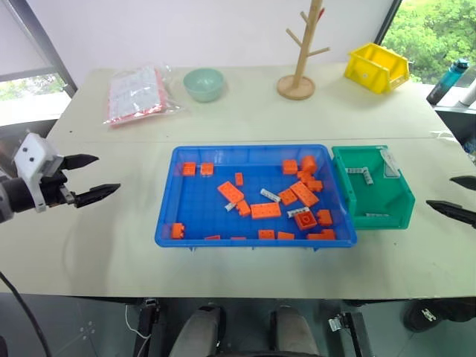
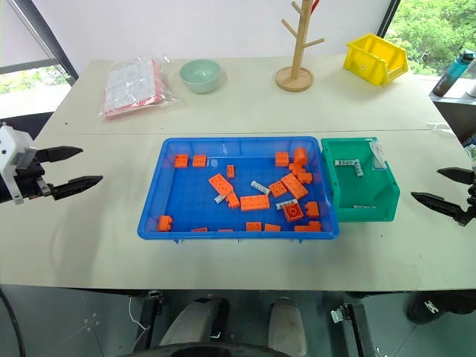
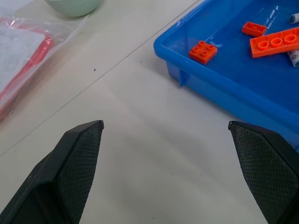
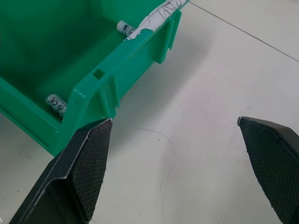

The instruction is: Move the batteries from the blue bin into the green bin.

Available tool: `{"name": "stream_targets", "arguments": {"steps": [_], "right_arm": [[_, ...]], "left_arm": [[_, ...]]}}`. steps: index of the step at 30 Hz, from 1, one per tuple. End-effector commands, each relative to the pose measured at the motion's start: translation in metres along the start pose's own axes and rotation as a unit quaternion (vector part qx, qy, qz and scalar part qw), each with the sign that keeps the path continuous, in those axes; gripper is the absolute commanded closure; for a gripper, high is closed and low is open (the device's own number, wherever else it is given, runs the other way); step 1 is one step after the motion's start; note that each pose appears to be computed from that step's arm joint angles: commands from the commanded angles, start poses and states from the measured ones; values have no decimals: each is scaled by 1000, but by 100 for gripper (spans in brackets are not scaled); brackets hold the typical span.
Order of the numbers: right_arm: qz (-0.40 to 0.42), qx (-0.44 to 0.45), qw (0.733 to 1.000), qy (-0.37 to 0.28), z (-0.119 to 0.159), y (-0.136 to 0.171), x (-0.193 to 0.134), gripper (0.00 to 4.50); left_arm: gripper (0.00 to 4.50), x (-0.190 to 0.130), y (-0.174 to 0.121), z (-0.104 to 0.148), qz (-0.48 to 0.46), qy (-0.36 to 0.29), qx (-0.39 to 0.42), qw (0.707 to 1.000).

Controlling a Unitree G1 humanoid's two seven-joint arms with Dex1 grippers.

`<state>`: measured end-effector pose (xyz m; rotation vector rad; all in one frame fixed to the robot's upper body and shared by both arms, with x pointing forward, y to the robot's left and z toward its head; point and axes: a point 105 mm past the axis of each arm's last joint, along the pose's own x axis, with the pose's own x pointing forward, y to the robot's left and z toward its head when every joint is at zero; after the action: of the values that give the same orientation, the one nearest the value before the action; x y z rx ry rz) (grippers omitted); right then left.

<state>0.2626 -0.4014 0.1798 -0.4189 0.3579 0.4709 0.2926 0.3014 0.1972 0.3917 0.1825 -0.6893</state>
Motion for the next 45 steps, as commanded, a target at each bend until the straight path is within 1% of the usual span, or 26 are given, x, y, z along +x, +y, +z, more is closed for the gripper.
{"name": "stream_targets", "arguments": {"steps": [1,7,10,15,17,19,22,24,27,29,31,34,39,42,45], "right_arm": [[-10,-14,1000,-10,8,-6,-4,7],[-18,-18,1000,-1,7,-10,-5,7],[-21,-9,1000,2,11,-13,-6,7],[-24,-24,999,9,17,-14,-6,7],[-22,-26,999,-6,28,-12,-2,7],[-25,-26,999,-27,45,-11,5,7],[-2,-17,998,-55,78,2,21,7],[28,-19,997,-68,100,19,32,7],[102,-30,991,-87,137,67,57,7],[140,-38,985,-91,152,97,72,7],[160,-44,982,-87,162,121,93,7],[186,-49,977,-89,173,155,125,7],[224,-45,972,-51,167,207,168,7],[246,-36,968,-33,163,234,185,7],[256,-19,966,-24,162,252,197,7]], "left_arm": [[0,-7,3,18,7,-27,13,1000],[0,2,2,13,12,-19,12,1000],[0,3,-3,14,2,-31,-4,1000],[0,7,-11,10,-18,-28,-3,999],[0,9,-16,15,-34,-37,-4,999],[0,11,-21,21,-51,-45,-8,998],[0,14,-34,31,-88,-52,-8,995],[0,17,-42,36,-112,-54,-5,992],[0,20,-59,46,-154,-61,-2,986],[0,21,-69,50,-181,-62,-1,981],[0,22,-77,52,-204,-58,6,977],[0,27,-86,53,-228,-52,12,972],[0,34,-100,53,-265,-45,27,963],[0,39,-103,55,-271,-48,31,961],[0,43,-105,56,-273,-49,35,960]]}}
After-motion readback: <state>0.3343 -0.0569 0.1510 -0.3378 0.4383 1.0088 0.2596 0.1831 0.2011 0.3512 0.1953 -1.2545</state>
